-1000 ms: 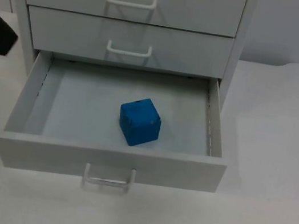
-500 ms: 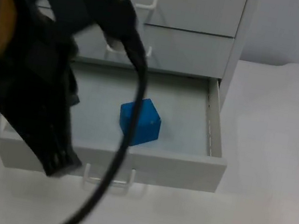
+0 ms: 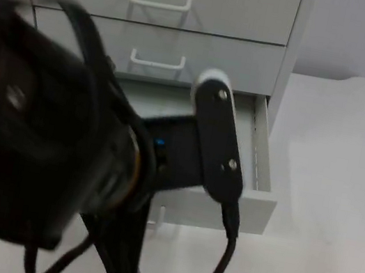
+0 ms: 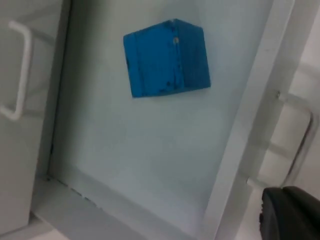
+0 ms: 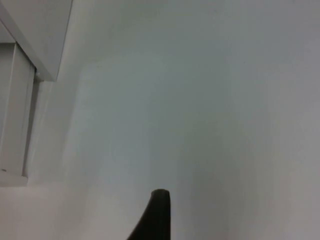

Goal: Open the drawer with the left hand, place the block into the drawer with the right hand, then close the drawer with the left hand.

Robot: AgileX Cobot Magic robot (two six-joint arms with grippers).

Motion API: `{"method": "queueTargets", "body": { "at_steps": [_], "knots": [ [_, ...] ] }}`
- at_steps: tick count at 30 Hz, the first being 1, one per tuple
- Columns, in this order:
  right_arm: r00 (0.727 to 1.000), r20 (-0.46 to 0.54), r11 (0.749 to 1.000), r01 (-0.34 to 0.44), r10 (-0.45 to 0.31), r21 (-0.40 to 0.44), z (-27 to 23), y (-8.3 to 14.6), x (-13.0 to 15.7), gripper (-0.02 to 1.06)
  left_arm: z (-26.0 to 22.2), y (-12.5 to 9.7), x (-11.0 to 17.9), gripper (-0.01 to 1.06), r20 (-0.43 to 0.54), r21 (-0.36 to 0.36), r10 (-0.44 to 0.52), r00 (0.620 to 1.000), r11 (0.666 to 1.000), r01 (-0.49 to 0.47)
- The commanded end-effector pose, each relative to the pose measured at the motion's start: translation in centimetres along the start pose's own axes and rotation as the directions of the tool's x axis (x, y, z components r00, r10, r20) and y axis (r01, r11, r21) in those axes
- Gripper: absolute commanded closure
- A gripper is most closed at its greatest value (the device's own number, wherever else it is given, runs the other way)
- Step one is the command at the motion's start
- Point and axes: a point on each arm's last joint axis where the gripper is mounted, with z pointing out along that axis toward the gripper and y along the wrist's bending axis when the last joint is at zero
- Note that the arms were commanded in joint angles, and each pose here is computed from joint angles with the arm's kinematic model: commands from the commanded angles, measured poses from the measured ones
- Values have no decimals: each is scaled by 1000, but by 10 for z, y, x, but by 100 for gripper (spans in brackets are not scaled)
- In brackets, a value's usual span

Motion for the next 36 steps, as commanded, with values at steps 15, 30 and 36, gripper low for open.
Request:
{"method": "queueTargets", "body": {
  "at_steps": [15,30,36],
  "knots": [
    [1000,26,1000,7,-7,19,-1,-2,-1,24,30,-28,-1,105,111,4,52,993,999,-52],
    [999,31,1000,-12,11,21,-1,-2,-2,24,48,-43,21,105,62,-26,85,994,996,-84],
    [999,31,1000,-12,11,21,-1,-2,-2,24,58,-47,27,105,8,-70,93,996,993,-92]
  ]
}}
